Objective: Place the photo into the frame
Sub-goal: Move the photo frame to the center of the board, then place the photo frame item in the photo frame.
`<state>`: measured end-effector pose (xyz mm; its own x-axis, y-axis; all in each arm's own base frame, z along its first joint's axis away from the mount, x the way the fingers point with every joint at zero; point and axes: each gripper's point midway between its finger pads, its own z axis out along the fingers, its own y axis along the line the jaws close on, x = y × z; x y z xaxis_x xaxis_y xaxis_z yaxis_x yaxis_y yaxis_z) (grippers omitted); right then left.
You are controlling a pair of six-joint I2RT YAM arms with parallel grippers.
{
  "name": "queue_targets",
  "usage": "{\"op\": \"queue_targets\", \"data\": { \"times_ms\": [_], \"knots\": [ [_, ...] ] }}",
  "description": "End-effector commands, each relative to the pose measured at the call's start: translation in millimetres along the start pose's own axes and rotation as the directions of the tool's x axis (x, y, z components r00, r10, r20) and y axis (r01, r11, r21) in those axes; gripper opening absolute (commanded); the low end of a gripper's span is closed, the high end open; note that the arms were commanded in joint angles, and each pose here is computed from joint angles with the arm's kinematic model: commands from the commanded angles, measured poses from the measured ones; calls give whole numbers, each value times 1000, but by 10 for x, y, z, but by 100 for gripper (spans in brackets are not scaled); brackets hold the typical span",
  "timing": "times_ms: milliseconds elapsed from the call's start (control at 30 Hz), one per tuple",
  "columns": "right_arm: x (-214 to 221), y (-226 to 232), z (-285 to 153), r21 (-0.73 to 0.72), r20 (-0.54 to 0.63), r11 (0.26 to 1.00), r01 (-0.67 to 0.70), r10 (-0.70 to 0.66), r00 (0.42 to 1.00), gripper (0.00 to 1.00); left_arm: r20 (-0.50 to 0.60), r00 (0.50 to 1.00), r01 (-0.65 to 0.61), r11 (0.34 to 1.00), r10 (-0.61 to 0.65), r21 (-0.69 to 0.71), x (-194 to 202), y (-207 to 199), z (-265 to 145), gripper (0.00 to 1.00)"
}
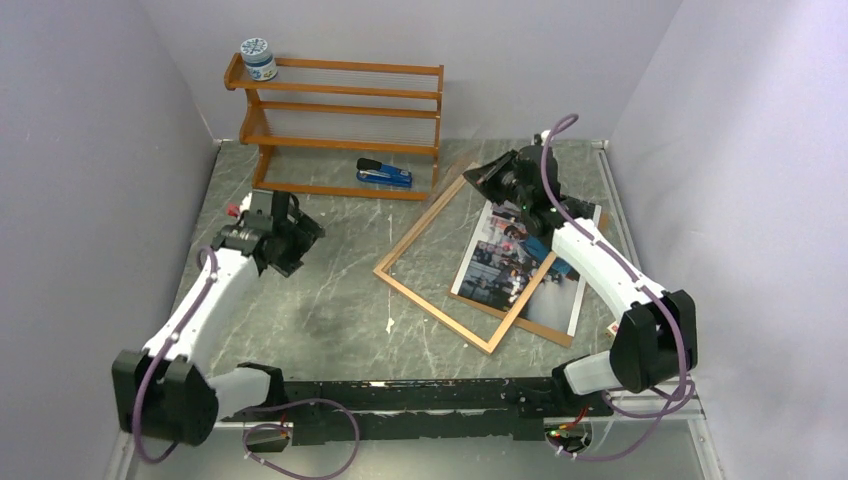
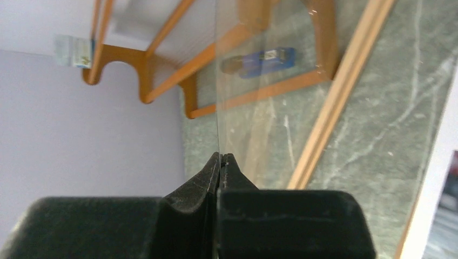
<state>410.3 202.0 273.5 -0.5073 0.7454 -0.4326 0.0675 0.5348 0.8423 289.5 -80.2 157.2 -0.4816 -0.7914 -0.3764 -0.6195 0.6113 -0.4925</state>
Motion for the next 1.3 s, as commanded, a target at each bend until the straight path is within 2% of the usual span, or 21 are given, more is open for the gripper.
{"op": "queue_targets", "data": {
  "times_ms": [0,167,267,367,533,700,933,1267],
  "knots": [
    [-175,191,-143,-116,112,993,27,-14,994,0,-141,985,-90,992,102,93,-17,-149,304,79],
    [3,-247,-297,-38,112,999,0,4,994,0,-248,941,-175,957,232,230,44,-447,619,77],
    [107,-585,-390,28,131,999,-45,41,991,0,-309,897,-218,924,317,315,131,-604,785,78],
    [230,-845,-499,77,123,996,-53,43,991,0,-358,848,-218,874,390,435,237,-800,854,80],
    [363,-1182,-629,137,117,990,-30,14,993,0,-396,791,-216,818,467,533,321,-959,1052,82],
    [424,-1510,-704,182,129,983,-22,-2,992,0,-416,750,-215,785,514,581,426,-1043,1213,83],
    [566,-1803,-765,217,112,975,-58,34,993,0,-458,667,-243,753,587,611,715,-1054,1358,82],
    [600,-1987,-1019,247,161,964,-94,55,985,0,-484,617,-257,740,620,621,887,-1076,1524,82]
  ]
}}
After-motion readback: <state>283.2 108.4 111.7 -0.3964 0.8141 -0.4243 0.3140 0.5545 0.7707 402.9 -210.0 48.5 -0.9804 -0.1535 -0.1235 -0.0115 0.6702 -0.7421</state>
